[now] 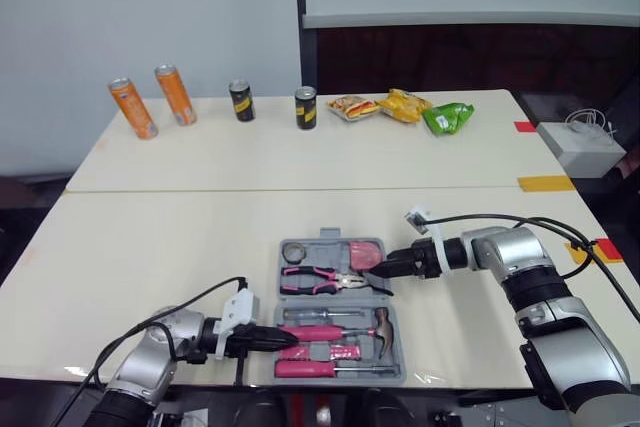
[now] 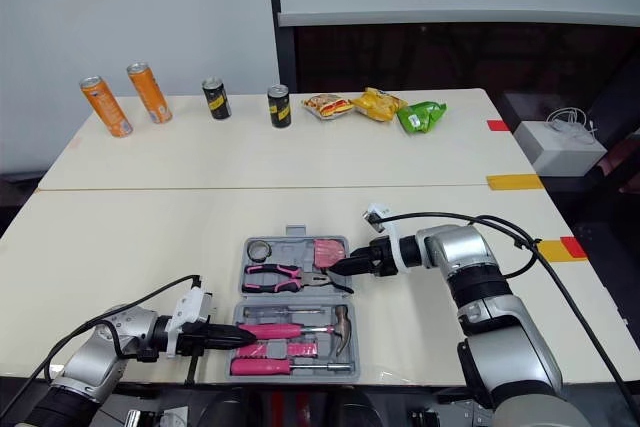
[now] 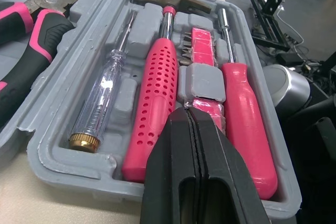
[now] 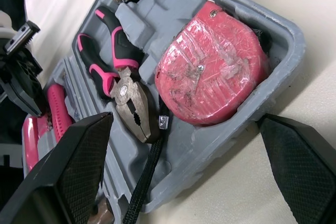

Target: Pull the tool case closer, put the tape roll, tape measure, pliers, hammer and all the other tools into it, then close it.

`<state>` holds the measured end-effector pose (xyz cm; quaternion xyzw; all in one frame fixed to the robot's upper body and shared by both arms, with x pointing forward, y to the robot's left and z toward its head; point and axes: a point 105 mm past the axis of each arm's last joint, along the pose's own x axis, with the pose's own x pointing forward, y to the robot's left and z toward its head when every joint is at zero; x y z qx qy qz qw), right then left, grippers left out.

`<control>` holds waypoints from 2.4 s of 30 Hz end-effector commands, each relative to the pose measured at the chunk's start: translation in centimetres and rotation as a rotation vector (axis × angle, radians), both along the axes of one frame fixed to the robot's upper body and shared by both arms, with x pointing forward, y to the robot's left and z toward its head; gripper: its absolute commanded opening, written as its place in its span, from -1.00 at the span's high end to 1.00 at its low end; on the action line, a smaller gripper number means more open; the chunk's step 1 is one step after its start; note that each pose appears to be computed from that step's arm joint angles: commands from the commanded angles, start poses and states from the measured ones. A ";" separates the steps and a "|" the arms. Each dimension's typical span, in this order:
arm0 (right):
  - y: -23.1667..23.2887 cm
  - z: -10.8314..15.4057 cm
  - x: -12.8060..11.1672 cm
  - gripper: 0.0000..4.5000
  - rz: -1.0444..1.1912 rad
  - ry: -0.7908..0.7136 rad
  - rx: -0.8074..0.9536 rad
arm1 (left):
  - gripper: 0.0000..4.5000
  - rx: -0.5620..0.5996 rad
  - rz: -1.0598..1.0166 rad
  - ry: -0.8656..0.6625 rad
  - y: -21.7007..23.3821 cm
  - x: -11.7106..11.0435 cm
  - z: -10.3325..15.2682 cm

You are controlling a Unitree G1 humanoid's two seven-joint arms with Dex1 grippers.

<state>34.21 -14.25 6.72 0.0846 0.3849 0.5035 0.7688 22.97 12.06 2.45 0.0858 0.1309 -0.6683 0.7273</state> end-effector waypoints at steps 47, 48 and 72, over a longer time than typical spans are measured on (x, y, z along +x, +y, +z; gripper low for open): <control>1.7 6.7 -3.3 -1.00 0.051 -0.031 0.436 | 0.99 -0.144 -0.036 -0.129 0.8 -1.1 3.8; 1.6 6.9 -3.5 -1.00 0.052 -0.033 0.439 | 0.99 -0.181 -0.064 -0.129 1.0 -1.8 5.2; 0.1 10.1 -12.4 -1.00 0.067 -0.643 0.285 | 0.99 -0.490 0.501 -0.031 4.1 1.9 15.0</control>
